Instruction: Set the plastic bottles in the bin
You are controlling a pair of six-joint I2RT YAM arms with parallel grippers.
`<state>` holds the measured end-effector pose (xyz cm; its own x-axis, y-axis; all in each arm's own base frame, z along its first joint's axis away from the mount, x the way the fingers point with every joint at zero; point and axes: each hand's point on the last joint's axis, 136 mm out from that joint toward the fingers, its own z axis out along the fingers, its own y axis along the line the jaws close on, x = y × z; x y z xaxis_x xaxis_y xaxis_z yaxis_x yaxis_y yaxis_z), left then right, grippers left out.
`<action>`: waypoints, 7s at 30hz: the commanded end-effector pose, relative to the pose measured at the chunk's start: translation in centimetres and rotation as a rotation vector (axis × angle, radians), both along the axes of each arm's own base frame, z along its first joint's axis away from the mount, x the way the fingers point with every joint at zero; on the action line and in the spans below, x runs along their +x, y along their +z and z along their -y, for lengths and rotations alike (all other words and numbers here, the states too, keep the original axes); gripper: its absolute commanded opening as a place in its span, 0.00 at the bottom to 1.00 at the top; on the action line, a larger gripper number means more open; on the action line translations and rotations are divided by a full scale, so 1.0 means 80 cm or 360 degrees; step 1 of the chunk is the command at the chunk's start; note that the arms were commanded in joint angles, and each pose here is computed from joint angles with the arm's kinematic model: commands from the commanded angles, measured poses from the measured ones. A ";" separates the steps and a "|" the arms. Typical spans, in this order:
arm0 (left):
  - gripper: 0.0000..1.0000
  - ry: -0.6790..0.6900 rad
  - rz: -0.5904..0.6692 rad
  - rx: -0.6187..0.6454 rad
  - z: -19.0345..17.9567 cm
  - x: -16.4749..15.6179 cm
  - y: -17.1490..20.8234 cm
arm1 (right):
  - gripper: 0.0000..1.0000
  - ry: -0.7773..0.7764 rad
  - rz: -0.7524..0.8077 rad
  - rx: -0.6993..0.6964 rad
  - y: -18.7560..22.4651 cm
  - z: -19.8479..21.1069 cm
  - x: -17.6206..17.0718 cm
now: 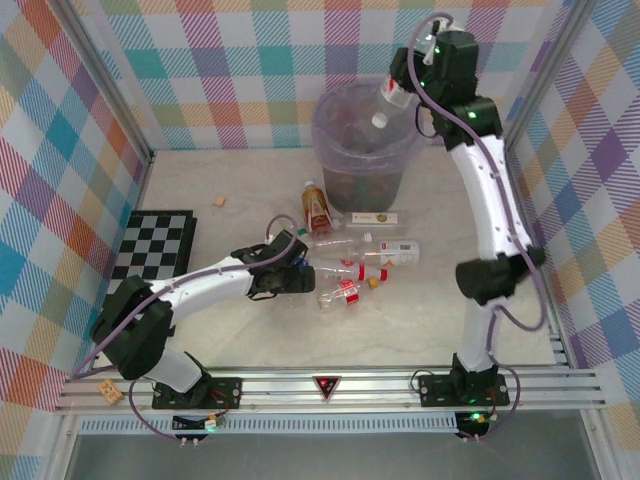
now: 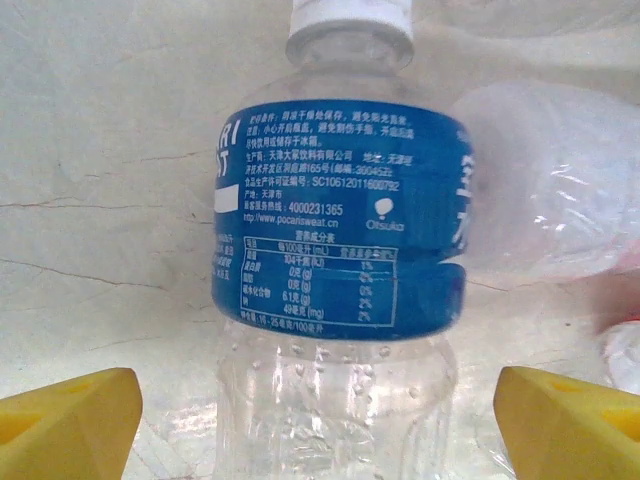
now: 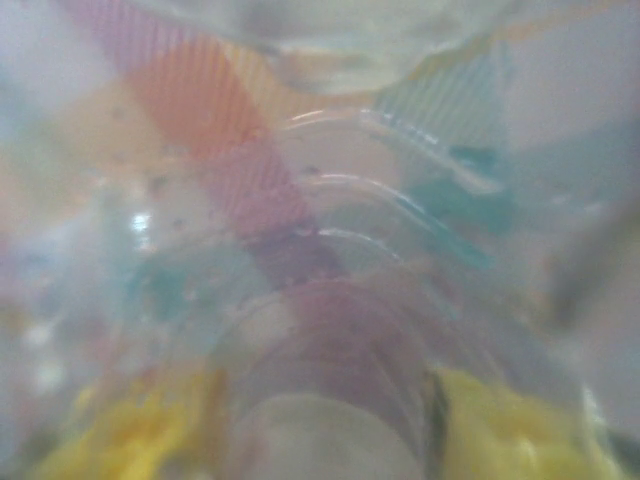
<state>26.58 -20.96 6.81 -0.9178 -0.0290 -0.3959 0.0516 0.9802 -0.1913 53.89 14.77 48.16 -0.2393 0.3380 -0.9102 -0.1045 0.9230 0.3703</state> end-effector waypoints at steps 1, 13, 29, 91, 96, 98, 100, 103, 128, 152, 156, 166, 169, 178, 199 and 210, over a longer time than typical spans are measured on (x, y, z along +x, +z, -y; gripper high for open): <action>0.92 -0.0011 -0.0034 0.0030 -0.009 -0.020 0.002 | 0.49 0.0049 -0.0084 -0.0112 -0.043 -0.014 0.032; 1.00 -0.0027 -0.0072 -0.0207 -0.007 -0.059 0.004 | 0.71 0.0258 -0.0318 -0.0447 -0.181 -0.076 0.073; 0.96 -0.0016 -0.0078 -0.0159 -0.002 -0.049 -0.010 | 1.00 0.0381 -0.0211 -0.0471 -0.075 -0.056 -0.018; 0.51 -0.0309 0.0341 -0.0717 0.109 0.003 0.159 | 0.97 0.1322 -0.1026 0.0788 -0.288 -0.170 -0.268; 0.51 -0.0320 0.0317 -0.0695 0.113 0.000 0.151 | 0.94 0.1342 -0.1070 0.0811 -0.302 -0.184 -0.261; 0.51 -0.0319 0.0307 -0.0688 0.114 0.000 0.147 | 0.86 0.1351 -0.1084 0.0817 -0.305 -0.186 -0.259; 0.51 -0.0312 0.0305 -0.0681 0.114 0.001 0.144 | 0.77 0.1355 -0.1099 0.0816 -0.309 -0.187 -0.260; 0.51 -0.0294 0.0312 -0.0680 0.114 0.004 0.144 | 0.70 0.1331 -0.1099 0.0797 -0.311 -0.183 -0.262; 0.99 -0.0295 0.0343 -0.0480 0.070 -0.014 0.131 | 0.54 0.0850 -0.0610 -0.0102 -0.189 -0.087 -0.240; 1.00 -0.0376 0.0334 -0.0166 0.104 -0.038 0.077 | 0.54 0.0410 -0.0324 -0.0328 -0.113 -0.025 0.005; 0.99 -0.0384 0.0327 -0.0083 0.098 -0.042 0.070 | 0.55 0.0391 -0.0403 -0.0356 -0.149 -0.023 0.031; 0.97 -0.0414 0.0305 -0.0066 0.094 -0.051 0.060 | 0.81 0.0328 -0.0502 -0.0402 -0.199 -0.018 0.057; 0.97 -0.0428 0.0297 -0.0068 0.097 -0.052 0.058 | 0.88 0.0337 -0.0469 -0.0390 -0.189 -0.021 0.057; 0.98 -0.0475 0.0282 -0.0060 0.101 -0.054 0.054 | 0.97 0.0414 -0.0276 -0.0366 -0.090 -0.018 0.003; 0.94 -0.0938 0.0173 0.0252 0.127 -0.051 0.015 | 1.00 0.0685 -0.0738 -0.0004 -0.192 0.005 -0.277; 0.76 -0.1086 0.0000 0.0212 0.151 -0.065 -0.020 | 1.00 0.0528 -0.1082 0.0426 -0.323 0.014 -0.348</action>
<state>22.69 -32.67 5.72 -0.7222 0.5643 -0.4000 0.6303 0.7750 -0.0449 25.73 13.09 22.18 -0.8487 0.2540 -0.4638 -0.0714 0.8140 0.5765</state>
